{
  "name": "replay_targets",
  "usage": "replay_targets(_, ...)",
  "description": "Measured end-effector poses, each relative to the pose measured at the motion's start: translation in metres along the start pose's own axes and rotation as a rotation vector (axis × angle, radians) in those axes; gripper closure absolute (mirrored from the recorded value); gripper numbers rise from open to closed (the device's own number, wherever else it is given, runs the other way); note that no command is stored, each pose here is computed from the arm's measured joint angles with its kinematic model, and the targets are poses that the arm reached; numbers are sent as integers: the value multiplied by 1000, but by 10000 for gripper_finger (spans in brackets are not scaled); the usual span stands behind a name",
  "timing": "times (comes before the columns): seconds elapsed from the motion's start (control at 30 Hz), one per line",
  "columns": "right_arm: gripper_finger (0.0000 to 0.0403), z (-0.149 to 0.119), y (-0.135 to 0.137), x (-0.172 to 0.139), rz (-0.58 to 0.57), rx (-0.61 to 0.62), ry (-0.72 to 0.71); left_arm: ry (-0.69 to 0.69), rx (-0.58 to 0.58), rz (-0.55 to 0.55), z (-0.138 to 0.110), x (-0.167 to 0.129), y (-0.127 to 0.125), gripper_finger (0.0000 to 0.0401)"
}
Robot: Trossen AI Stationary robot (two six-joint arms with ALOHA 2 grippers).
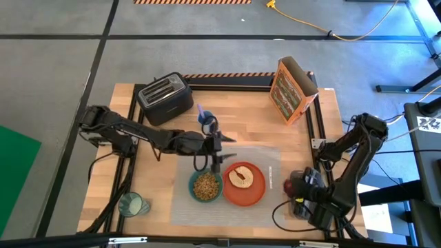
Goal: Arrange a breakfast setting
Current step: Put the red apple on the orange plate
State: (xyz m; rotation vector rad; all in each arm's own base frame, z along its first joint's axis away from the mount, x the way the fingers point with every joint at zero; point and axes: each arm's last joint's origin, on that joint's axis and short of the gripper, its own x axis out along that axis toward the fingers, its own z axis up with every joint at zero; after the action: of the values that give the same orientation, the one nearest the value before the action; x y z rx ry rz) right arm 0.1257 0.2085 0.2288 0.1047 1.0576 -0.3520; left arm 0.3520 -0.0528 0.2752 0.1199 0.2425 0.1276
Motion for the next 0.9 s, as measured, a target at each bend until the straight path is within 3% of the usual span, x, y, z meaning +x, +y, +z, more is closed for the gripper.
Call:
replay_targets(0.17,116,13,3,-2,-24,13,-433,-213,-36,-242,-7,24,-18,174)
replay_targets(0.3,118,24,9,0,-54,20,-645,-319,-47,-301,-22,43,-27,174)
replay_targets(0.4,117,36,12,5,-84,8,-681,-367,-53,-308,-30,53,-30,174)
replay_targets(0.63,115,70,21,32,-143,-67,-633,-399,-24,-368,-17,66,-37,174)
replay_targets(0.9,114,82,25,37,-135,-117,-628,-357,-17,-374,-17,68,-37,203)
